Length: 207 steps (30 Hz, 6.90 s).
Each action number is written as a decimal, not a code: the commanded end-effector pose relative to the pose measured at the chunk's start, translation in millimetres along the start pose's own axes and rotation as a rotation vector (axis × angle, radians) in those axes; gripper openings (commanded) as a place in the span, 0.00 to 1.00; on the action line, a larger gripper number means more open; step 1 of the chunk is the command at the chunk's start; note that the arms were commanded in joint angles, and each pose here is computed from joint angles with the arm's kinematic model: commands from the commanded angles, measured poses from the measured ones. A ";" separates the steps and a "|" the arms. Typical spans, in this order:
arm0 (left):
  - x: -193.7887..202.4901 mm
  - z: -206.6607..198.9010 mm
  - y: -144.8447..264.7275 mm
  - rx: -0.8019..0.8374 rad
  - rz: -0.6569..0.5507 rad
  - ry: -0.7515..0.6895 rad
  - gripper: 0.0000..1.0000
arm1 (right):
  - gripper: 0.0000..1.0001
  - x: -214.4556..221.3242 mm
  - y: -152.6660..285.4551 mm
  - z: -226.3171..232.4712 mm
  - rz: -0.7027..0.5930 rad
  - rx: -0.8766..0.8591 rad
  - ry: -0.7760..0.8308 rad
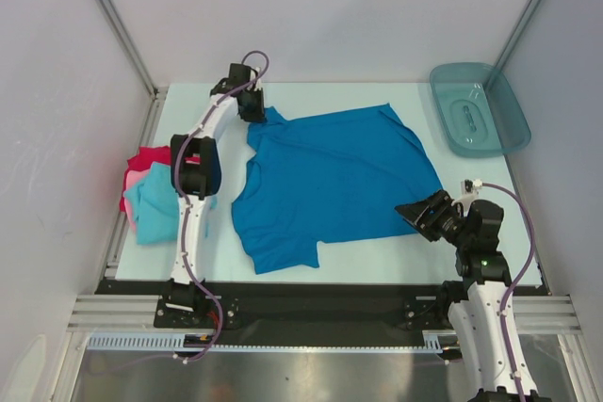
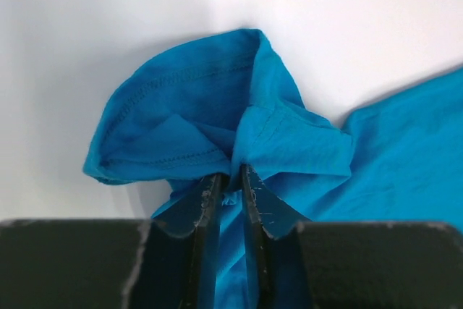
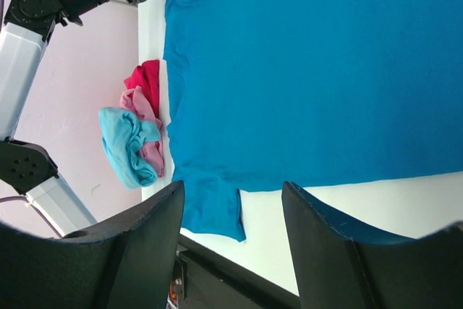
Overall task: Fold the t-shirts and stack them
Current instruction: Flatten the tshirt out
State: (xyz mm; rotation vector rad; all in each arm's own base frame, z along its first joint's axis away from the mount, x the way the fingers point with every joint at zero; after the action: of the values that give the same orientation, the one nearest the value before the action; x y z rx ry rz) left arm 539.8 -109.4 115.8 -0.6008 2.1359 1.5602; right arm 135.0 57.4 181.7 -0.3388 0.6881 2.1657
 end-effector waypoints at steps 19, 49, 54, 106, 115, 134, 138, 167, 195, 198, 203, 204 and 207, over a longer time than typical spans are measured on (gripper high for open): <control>-47.9 -59.2 71.2 -0.028 -0.250 -0.140 0.40 | 0.61 -4.8 4.3 14.3 -0.021 -0.089 0.052; -23.8 -15.8 17.4 -0.002 -0.076 -0.022 0.72 | 0.57 -6.2 5.8 20.4 -0.001 -0.113 0.048; -27.4 -18.7 18.9 0.016 -0.093 -0.008 0.70 | 0.56 -6.8 6.6 22.3 0.001 -0.117 0.052; -33.5 -19.5 -9.1 0.039 -0.177 -0.005 0.00 | 0.53 -15.0 10.3 36.9 -0.004 -0.148 0.068; -55.6 -48.1 20.9 0.027 -0.312 -0.095 0.00 | 0.52 -13.9 10.1 35.5 -0.003 -0.147 0.070; -106.1 -53.1 38.8 -0.123 -0.623 -0.028 0.00 | 0.46 -6.6 11.7 29.9 0.043 -0.134 0.094; -108.5 -34.6 39.3 -0.226 -0.650 0.016 0.00 | 0.46 -7.0 11.4 31.0 0.050 -0.139 0.100; -48.4 -8.8 66.1 -0.234 -0.360 0.061 1.00 | 0.45 -18.6 9.5 46.5 0.014 -0.214 0.105; 61.8 56.4 77.9 0.198 -0.092 0.584 0.50 | 0.44 -7.0 16.0 42.6 0.052 -0.211 0.094; 68.5 57.0 76.3 0.193 -0.079 0.600 0.49 | 0.44 -7.1 16.1 42.9 0.049 -0.212 0.093; 75.1 57.5 80.8 0.158 -0.070 0.600 0.48 | 0.44 -6.9 15.8 43.3 0.051 -0.214 0.095; 77.6 57.1 80.9 0.154 -0.063 0.600 0.48 | 0.44 -6.8 15.9 43.4 0.052 -0.215 0.093; 80.2 54.1 78.2 0.151 -0.037 0.593 0.47 | 0.44 -7.7 16.3 44.7 0.050 -0.218 0.096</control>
State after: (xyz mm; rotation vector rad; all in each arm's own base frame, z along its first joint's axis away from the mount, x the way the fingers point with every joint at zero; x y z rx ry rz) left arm 437.8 -39.8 100.2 -1.1579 2.6289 1.3007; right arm 127.5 68.9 212.6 -0.4781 0.5559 2.2877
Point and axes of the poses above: each gripper's point midway between its finger pads, its own y axis back along the fingers, its own z axis along the line the jaws close on, x = y × z, the point moved 10 cm from there along y, back along the fingers, and after that the axes turned 3 degrees about y, right-handed, at the moved point
